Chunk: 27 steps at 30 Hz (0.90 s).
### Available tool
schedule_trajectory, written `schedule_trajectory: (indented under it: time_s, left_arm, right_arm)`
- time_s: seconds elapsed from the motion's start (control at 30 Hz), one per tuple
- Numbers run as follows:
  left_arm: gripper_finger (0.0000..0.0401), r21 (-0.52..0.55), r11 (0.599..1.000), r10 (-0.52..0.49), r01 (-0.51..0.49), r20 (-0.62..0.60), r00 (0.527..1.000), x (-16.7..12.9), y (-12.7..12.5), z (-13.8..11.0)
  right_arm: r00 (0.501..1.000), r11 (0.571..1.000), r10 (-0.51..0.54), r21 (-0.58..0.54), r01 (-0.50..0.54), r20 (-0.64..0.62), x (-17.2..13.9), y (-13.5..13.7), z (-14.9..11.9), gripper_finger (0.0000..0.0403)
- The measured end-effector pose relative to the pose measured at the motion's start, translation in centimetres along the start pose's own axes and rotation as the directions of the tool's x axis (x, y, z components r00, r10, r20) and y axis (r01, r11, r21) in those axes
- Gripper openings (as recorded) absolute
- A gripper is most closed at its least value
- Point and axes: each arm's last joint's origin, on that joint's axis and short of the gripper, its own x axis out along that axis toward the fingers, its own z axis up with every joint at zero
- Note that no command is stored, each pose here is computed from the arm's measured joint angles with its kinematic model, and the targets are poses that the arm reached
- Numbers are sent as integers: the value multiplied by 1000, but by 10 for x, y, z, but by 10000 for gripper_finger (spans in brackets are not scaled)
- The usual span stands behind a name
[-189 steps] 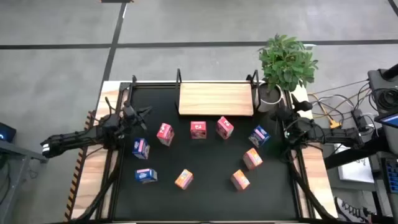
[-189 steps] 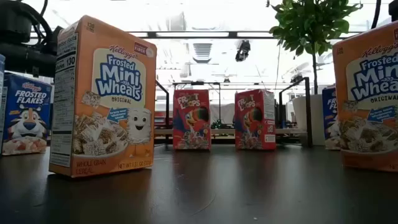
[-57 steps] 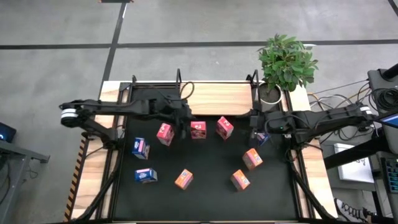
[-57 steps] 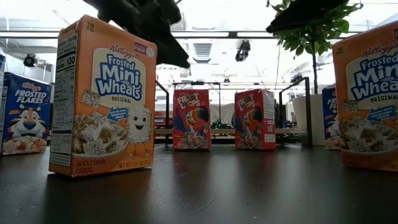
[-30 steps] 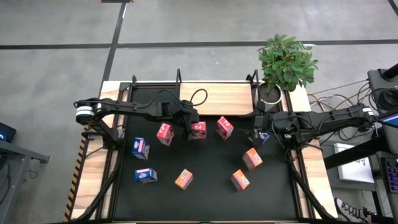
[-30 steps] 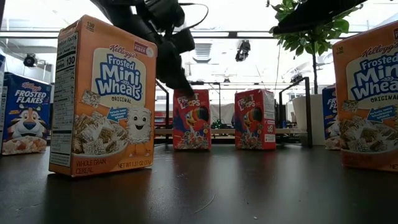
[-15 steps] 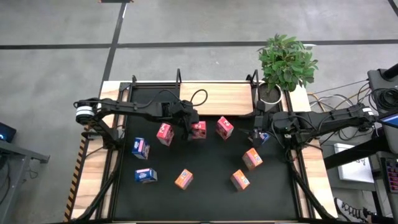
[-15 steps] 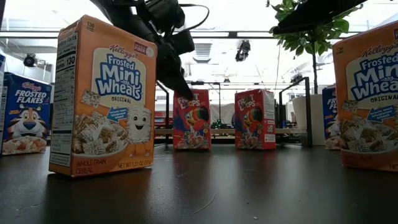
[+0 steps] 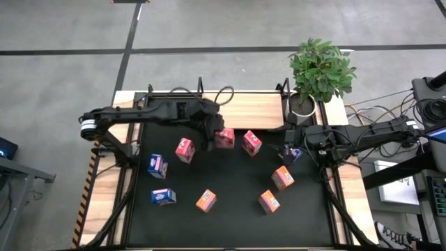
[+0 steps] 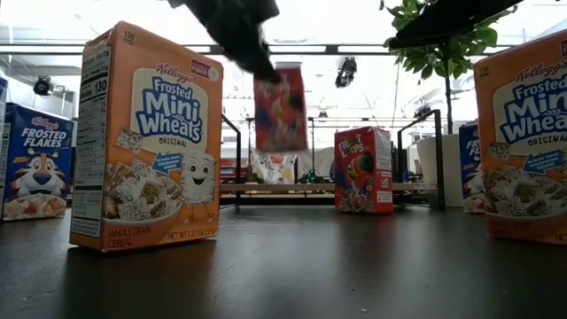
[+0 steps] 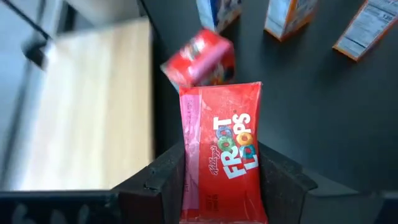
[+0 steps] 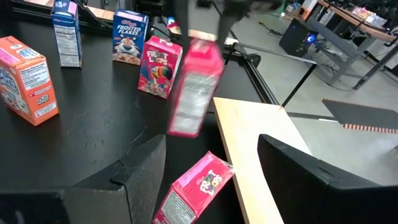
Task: Stack cereal on shelf
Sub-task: Put the middle red cereal box on the shelf
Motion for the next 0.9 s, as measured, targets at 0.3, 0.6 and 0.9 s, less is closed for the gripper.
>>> schedule_trajectory:
  time_s: [0.3, 0.6, 0.9]
  left_arm:
    - [150, 91, 980, 172, -175, 36, 984, -30, 67, -1]
    - [150, -21, 970, 242, -241, 81, 967, -39, 116, -29]
    - [150, -55, 973, 223, -225, -35, 974, 4, 134, -49]
  right_arm:
    - [1000, 1000, 1, -1, -1, -4, 1, 0, -1, 244]
    - [1000, 1000, 2, -3, -2, -8, 2, 1, -4, 244]
    - [1000, 1000, -2, -13, 2, 15, 4, 2, -7, 244]
